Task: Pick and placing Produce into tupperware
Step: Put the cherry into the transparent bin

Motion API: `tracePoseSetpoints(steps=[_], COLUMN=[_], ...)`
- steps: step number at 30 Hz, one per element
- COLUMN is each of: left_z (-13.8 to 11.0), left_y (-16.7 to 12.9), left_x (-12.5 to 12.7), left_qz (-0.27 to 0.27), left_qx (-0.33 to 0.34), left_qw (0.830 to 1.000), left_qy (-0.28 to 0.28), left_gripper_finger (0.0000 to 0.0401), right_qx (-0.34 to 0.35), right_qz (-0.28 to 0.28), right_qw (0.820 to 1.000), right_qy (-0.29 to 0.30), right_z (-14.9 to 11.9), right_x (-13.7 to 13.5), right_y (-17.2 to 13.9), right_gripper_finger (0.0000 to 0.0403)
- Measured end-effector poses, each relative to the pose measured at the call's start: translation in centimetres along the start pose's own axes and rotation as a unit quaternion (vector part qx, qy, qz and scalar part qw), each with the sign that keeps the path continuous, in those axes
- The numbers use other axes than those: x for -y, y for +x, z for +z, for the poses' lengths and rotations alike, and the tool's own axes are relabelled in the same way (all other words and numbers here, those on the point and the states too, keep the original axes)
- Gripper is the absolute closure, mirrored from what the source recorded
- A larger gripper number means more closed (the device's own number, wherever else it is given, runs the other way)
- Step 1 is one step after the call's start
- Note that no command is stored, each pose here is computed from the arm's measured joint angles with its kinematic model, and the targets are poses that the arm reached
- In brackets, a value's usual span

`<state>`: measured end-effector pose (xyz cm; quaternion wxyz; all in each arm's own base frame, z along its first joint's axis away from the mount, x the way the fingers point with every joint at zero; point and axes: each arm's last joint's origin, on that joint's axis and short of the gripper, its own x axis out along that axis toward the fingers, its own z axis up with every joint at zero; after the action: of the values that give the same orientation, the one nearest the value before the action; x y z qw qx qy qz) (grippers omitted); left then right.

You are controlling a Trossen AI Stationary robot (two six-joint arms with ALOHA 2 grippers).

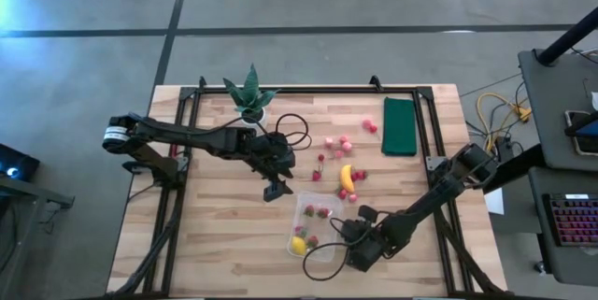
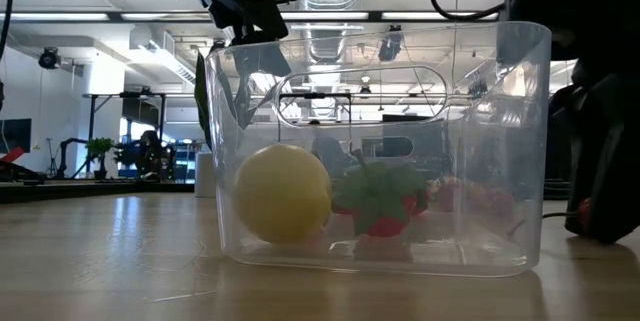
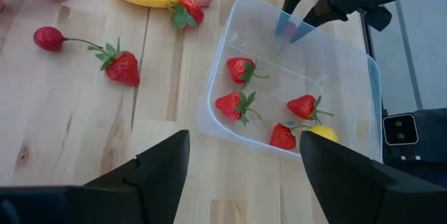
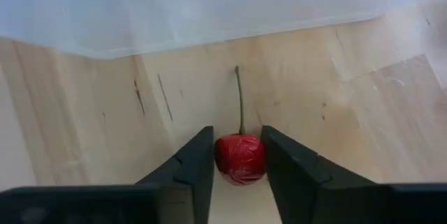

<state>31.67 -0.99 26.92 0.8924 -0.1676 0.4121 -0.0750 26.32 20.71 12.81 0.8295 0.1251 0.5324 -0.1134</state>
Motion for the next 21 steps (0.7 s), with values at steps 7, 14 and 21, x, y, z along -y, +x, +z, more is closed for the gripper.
tracePoseSetpoints(steps=[7, 14, 21], left_z=[0.0, 0.0, 0.0], left_y=[0.0, 0.0, 0.0], left_x=[-0.1, -0.1, -0.1], left_qz=[0.011, 0.022, 0.022], left_qx=[0.003, 0.005, 0.005], left_qw=[1.000, 1.000, 1.000], left_qy=[0.000, 0.004, 0.003], left_gripper_finger=[0.0144, 0.0144, 0.0144], right_qx=[-0.017, 0.046, 0.084], right_qz=[0.050, 0.079, 0.122], right_qw=[0.999, 0.995, 0.988], right_qy=[0.003, 0.049, 0.048], right_z=[0.7, 2.8, 6.3], right_x=[-0.7, 1.2, 4.0], right_y=[-2.1, -9.5, -12.0], right_gripper_finger=[0.0333, 0.0331, 0.0331])
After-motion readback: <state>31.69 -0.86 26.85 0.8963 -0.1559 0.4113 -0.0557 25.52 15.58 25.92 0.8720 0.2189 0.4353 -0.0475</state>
